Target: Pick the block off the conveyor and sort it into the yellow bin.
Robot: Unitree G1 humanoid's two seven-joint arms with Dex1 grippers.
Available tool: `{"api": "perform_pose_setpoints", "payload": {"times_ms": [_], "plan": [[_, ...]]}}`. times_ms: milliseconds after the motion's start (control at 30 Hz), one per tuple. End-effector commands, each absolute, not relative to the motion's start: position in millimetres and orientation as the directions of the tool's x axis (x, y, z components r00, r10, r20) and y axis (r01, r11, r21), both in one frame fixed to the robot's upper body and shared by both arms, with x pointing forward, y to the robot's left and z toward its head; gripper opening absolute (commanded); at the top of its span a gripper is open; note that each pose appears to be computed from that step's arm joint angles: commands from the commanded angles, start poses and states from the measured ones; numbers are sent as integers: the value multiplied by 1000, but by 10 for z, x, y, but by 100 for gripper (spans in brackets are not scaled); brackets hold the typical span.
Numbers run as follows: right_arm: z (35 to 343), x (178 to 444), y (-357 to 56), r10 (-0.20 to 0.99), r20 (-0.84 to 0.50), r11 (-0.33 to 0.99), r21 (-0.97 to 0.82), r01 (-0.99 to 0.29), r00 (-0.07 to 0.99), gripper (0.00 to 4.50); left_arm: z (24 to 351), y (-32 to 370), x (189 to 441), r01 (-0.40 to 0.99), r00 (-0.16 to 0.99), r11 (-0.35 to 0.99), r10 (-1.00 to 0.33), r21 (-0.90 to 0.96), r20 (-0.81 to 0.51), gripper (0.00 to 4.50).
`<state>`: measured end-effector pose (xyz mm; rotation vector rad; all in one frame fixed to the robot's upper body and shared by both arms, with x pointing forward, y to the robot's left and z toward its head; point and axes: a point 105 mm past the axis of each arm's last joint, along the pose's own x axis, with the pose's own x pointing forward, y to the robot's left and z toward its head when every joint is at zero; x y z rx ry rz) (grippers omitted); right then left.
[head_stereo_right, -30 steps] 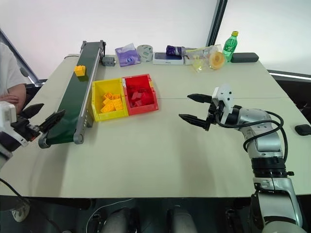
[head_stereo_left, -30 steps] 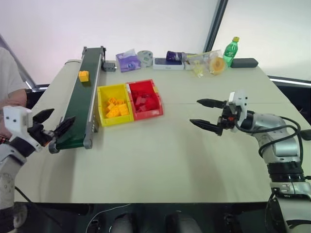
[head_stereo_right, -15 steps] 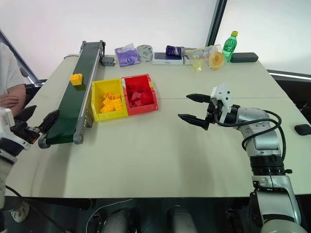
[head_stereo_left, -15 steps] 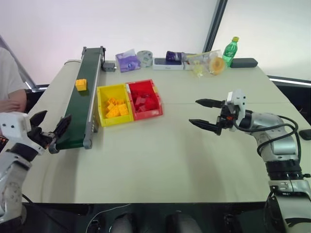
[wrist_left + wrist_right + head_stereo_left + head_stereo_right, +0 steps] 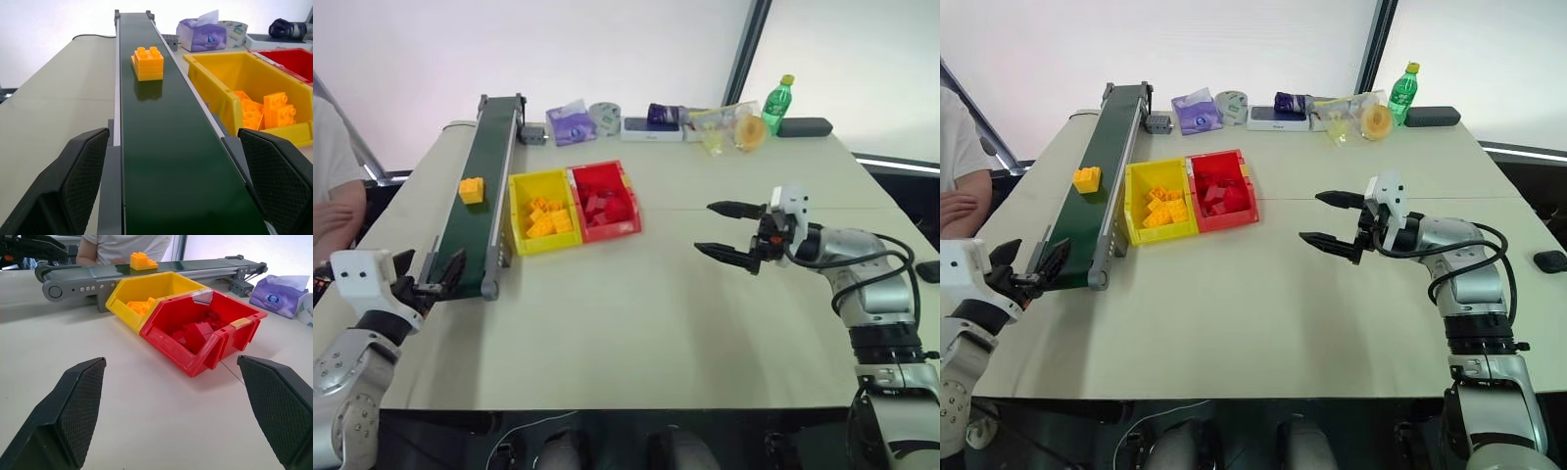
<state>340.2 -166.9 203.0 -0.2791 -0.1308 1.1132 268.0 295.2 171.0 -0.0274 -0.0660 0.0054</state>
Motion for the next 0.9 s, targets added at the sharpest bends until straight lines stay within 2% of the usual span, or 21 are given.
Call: {"api": "perform_pose_setpoints", "payload": {"times_ms": [33,133,333,467,533,700,800,833,867,900], "plan": [[2129,3381,-1669,901,-13,406,-326,-854,434,450,1844,2901,2692,9,996,1000,-8,-10,86,445],[2126,3377,-1656,902,-9,407,-323,-854,433,450,1891,2989,2863,-63,998,998,63,11,2,445],[2109,3386,-1602,906,-5,401,-320,-859,424,450,2015,3118,3164,-101,989,995,102,18,-108,445],[2118,3377,-1583,907,1,399,-319,-860,421,450,1970,3059,3301,-41,979,998,51,56,-198,445],[2116,3367,-1591,906,1,401,-317,-859,422,450,1972,3078,3363,-54,977,998,59,31,-206,445],[2134,3351,-1600,904,4,406,-319,-857,427,450,1877,2937,3425,17,968,1000,-16,4,-250,445],[2142,3344,-1621,901,3,413,-320,-853,435,450,1828,2840,3395,67,962,996,-79,-58,-261,360],[2140,3343,-1626,900,3,414,-320,-852,436,450,1834,2844,3385,65,963,997,-73,-39,-259,295],[2138,3341,-1631,899,2,415,-320,-852,438,450,1836,2875,3376,47,963,999,-52,-26,-263,270],[2135,3339,-1633,899,1,416,-320,-851,439,450,1838,2907,3371,28,964,999,-32,-19,-265,209]]}}
